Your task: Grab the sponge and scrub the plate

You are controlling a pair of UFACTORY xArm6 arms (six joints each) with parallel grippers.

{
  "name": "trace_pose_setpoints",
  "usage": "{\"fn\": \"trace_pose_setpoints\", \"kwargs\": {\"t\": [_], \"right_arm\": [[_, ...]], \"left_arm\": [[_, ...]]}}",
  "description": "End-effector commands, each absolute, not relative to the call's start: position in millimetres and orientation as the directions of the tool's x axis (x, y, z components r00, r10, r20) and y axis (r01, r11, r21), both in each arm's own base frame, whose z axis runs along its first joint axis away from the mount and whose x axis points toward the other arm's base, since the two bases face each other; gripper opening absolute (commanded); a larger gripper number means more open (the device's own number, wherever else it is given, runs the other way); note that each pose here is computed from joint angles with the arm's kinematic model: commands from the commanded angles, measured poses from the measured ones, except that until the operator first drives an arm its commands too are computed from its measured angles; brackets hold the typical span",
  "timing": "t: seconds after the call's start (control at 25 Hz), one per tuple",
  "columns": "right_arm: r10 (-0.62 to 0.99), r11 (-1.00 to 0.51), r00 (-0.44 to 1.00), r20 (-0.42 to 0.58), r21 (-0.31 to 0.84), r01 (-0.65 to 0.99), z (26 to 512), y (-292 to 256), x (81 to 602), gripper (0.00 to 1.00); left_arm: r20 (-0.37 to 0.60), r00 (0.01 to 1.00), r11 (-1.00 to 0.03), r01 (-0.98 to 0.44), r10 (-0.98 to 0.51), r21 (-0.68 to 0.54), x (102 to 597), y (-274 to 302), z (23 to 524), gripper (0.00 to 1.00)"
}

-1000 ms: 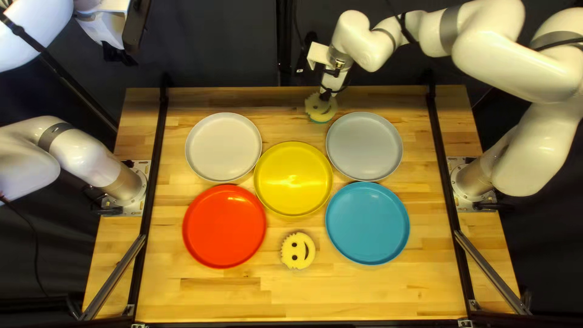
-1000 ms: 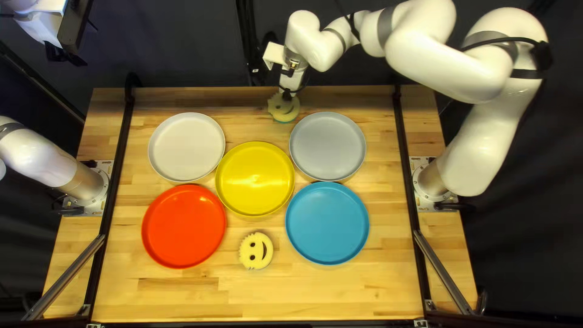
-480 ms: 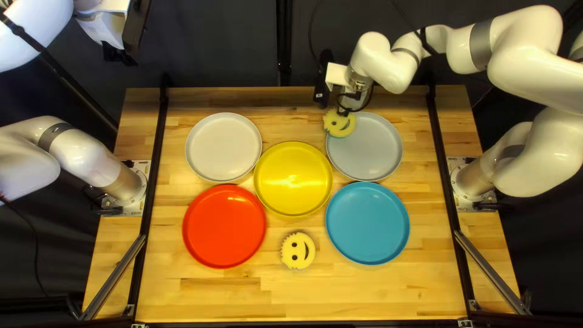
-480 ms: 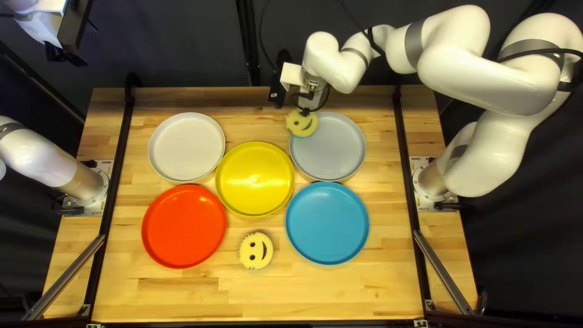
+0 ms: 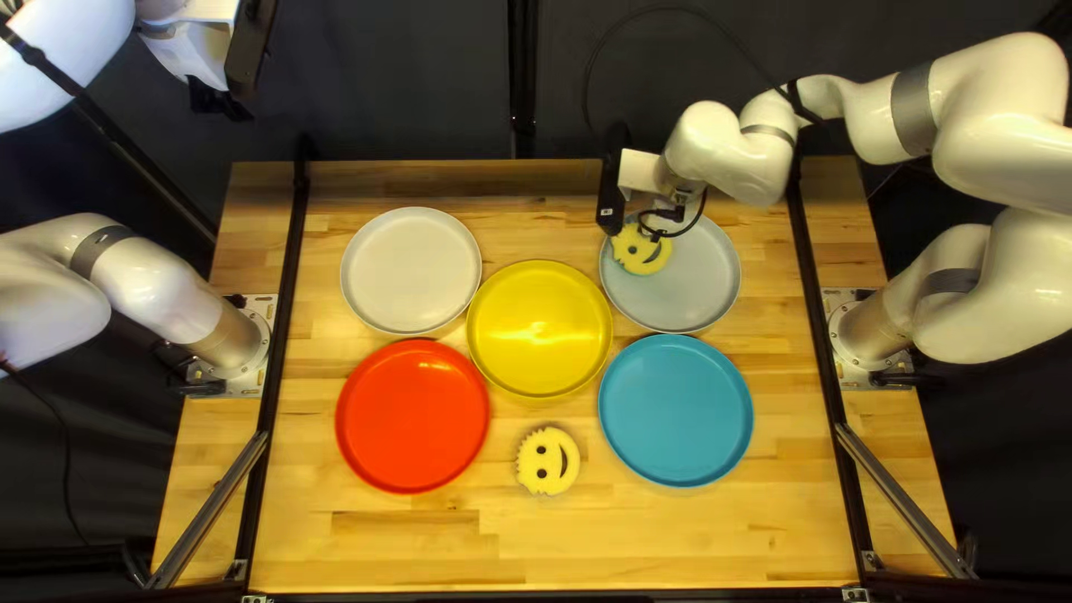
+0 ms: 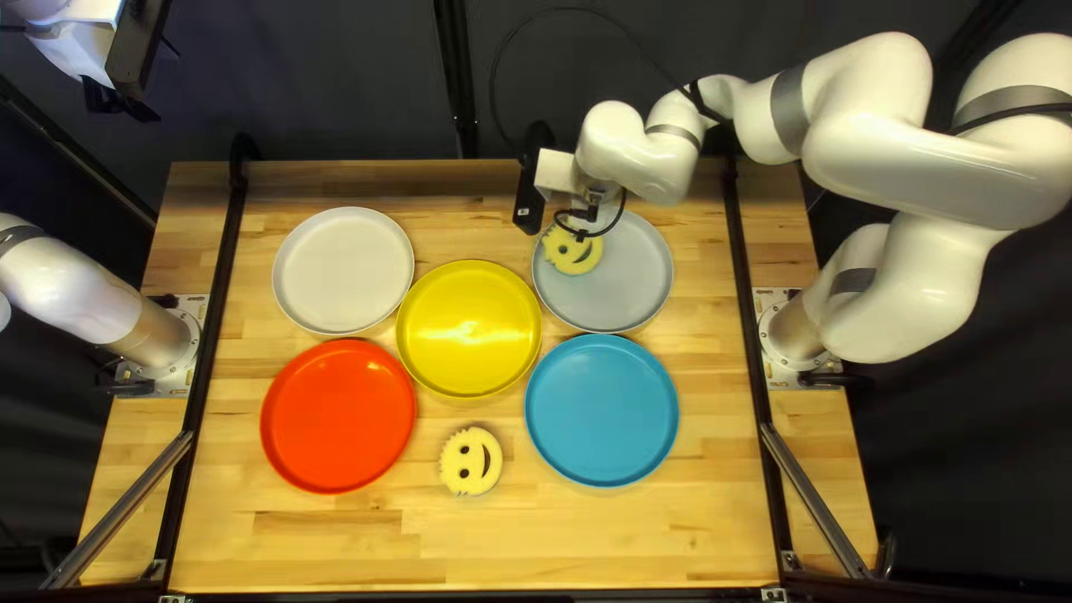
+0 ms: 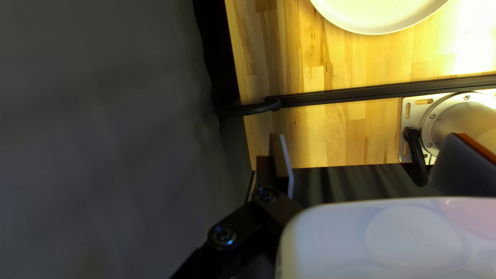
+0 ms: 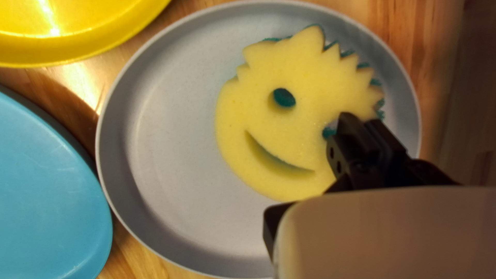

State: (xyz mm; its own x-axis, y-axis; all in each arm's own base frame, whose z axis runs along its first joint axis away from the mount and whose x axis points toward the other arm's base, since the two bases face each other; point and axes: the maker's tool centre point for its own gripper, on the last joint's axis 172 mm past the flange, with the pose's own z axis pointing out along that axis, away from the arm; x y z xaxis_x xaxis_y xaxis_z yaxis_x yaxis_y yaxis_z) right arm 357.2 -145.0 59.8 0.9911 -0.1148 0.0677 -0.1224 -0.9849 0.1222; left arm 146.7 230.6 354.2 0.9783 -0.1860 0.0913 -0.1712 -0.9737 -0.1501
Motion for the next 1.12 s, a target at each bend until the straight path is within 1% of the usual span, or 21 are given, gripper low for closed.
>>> {"fn": "trace_pose_setpoints", "kwargs": {"t": [0.04, 0.24, 0.48, 0.68, 0.84, 1.12], "right_arm": [[-0.103, -0.986, 0.993, 0.06, 0.126, -0.11, 56.9, -135.8, 357.7, 0.0], [-0.103, -0.986, 0.993, 0.05, 0.123, -0.108, 57.0, -142.7, 360.2, 0.0], [-0.128, -0.985, 0.991, 0.032, 0.112, -0.131, 51.8, -183.2, 360.7, 0.0], [-0.142, -0.984, 0.99, 0.025, 0.109, -0.144, 51.2, -203.0, 362.0, 0.0], [-0.143, -0.983, 0.989, 0.022, 0.11, -0.145, 51.4, -201.9, 362.5, 0.0], [-0.127, -0.985, 0.992, 0.021, 0.117, -0.128, 48.9, -168.1, 352.8, 0.0]], "left_arm": [[0.091, 0.978, -0.974, -0.171, -0.186, -0.15, 146.7, 230.6, 354.2, 1.0], [0.091, 0.978, -0.974, -0.171, -0.186, -0.15, 146.7, 230.6, 354.2, 1.0], [0.091, 0.978, -0.974, -0.171, -0.186, -0.15, 146.7, 230.6, 354.2, 1.0], [0.091, 0.978, -0.974, -0.171, -0.186, -0.15, 146.7, 230.6, 354.2, 1.0], [0.091, 0.978, -0.974, -0.171, -0.186, -0.15, 146.7, 230.6, 354.2, 1.0], [0.091, 0.978, -0.974, -0.171, -0.186, -0.15, 146.7, 230.6, 354.2, 1.0]]}}
